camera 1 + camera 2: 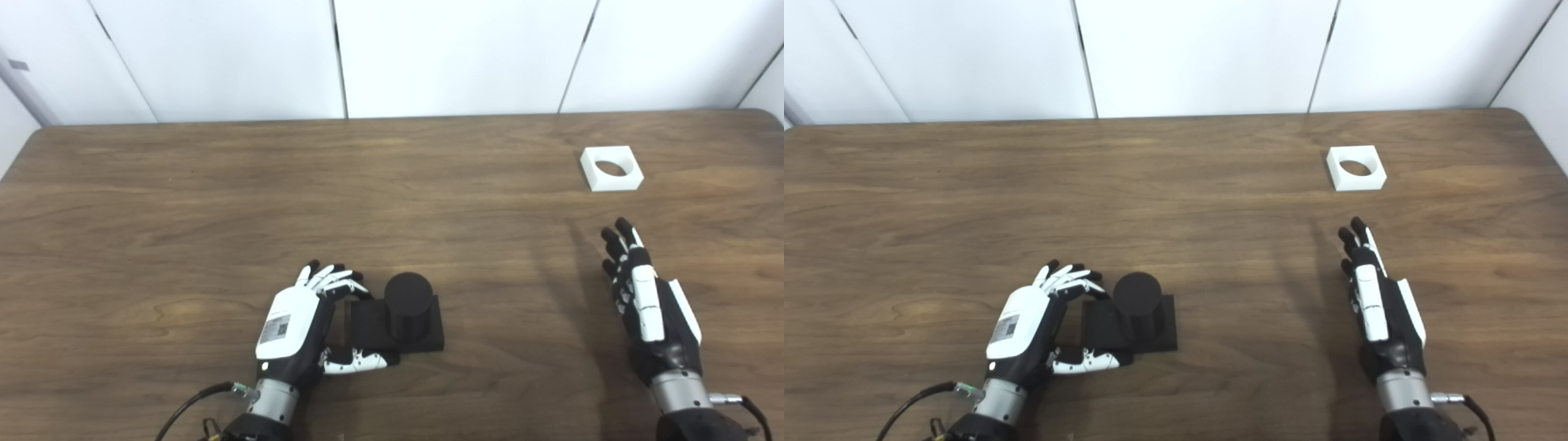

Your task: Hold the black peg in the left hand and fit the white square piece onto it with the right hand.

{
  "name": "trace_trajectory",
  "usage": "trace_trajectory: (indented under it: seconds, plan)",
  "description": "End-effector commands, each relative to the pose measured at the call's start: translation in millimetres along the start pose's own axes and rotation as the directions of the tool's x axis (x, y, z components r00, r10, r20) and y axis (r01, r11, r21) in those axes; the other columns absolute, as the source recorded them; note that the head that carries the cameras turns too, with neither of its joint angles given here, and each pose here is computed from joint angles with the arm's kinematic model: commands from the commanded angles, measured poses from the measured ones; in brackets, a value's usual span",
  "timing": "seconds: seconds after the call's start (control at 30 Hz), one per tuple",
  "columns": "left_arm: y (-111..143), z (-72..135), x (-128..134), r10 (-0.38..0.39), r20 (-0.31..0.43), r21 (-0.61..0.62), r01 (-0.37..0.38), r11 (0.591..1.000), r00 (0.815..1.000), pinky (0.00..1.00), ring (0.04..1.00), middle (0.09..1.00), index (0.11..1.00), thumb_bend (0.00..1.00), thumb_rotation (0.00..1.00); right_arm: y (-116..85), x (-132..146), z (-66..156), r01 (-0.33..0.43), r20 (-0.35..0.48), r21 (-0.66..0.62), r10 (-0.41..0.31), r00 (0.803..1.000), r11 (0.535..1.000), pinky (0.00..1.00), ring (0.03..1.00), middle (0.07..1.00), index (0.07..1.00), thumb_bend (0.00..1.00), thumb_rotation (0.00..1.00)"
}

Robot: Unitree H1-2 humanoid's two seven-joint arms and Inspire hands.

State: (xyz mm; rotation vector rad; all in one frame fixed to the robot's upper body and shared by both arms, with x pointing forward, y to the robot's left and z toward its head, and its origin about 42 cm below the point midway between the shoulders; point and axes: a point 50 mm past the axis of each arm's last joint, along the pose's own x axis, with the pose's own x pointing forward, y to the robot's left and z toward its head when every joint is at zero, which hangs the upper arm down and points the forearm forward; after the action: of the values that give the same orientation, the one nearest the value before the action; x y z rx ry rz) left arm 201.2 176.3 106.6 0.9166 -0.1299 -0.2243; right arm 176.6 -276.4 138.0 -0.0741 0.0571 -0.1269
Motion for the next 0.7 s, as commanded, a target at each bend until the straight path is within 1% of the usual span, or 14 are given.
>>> trace_trajectory:
  seconds: [0.0,0.17,0.2,0.23,0.27,0.3,0.33,0.37,0.43,0.5,0.57,0.67]
  plan:
    - [2,-9,2,-0.001,-0.02,0.037,0.002,0.999,1.0,1.0,0.894,0.805,0.486,0.52,0.05,10,9,13,0.011,0.094,0.027,-0.014,0.995,1.0,1.0,0.993,0.951,0.987,0.54,1.0]
    - [0,-13,2,-0.007,-0.022,0.037,0.007,0.999,1.0,1.0,0.898,0.804,0.486,0.52,0.05,12,11,10,0.015,0.094,0.031,-0.018,0.995,0.999,1.0,0.988,0.944,0.983,0.55,1.0]
    - [1,-14,3,-0.006,-0.019,0.037,0.007,0.999,1.0,1.0,0.895,0.802,0.486,0.52,0.05,13,12,11,0.011,0.097,0.036,-0.014,0.995,0.999,1.0,0.994,0.948,0.984,0.55,0.96]
    - [1,-15,3,-0.006,-0.017,0.037,0.006,0.999,1.0,1.0,0.891,0.799,0.486,0.52,0.05,13,13,12,0.008,0.099,0.039,-0.011,0.995,0.999,1.0,0.998,0.953,0.986,0.58,0.86]
    - [1,-17,3,-0.005,-0.013,0.035,0.006,0.999,1.0,1.0,0.89,0.798,0.485,0.52,0.05,13,15,15,0.005,0.105,0.029,-0.008,0.994,1.0,1.0,0.999,0.955,0.987,0.58,0.83]
    - [1,-19,3,-0.004,-0.008,0.034,0.004,0.999,1.0,1.0,0.888,0.796,0.485,0.52,0.05,11,17,19,0.014,0.117,-0.03,-0.01,0.993,0.999,1.0,1.0,0.958,0.991,0.62,0.7]
    - [1,-20,4,-0.003,-0.005,0.034,0.003,0.999,1.0,1.0,0.882,0.793,0.485,0.52,0.05,9,19,21,0.022,0.126,-0.073,-0.013,0.992,0.997,1.0,0.993,0.953,0.988,0.69,0.59]
    - [2,-21,4,-0.002,-0.001,0.036,0.002,0.999,1.0,1.0,0.88,0.791,0.485,0.52,0.05,7,23,25,0.038,0.137,-0.129,-0.02,0.99,0.991,1.0,0.986,0.948,0.985,0.73,0.54]
    - [2,-24,5,-0.002,0.002,0.039,0.002,0.999,1.0,1.0,0.878,0.791,0.485,0.52,0.05,5,28,29,0.057,0.148,-0.176,-0.031,0.989,0.983,1.0,0.976,0.941,0.98,0.76,0.49]
    - [2,-27,5,-0.001,-0.001,0.04,0.001,0.999,1.0,1.0,0.878,0.791,0.485,0.52,0.05,1,35,35,0.069,0.159,-0.187,-0.039,0.986,0.98,1.0,0.982,0.942,0.979,0.76,0.43]
    - [3,-28,4,0.0,-0.002,0.042,0.0,0.999,1.0,1.0,0.879,0.791,0.485,0.52,0.05,-4,44,42,0.078,0.171,-0.195,-0.045,0.984,0.978,1.0,0.993,0.947,0.977,0.78,0.37]
    - [4,-32,3,0.005,0.001,0.041,-0.005,0.999,1.0,1.0,0.877,0.788,0.485,0.52,0.05,-14,56,52,0.084,0.193,-0.25,-0.036,0.981,0.964,1.0,1.0,0.956,0.973,0.82,0.31]
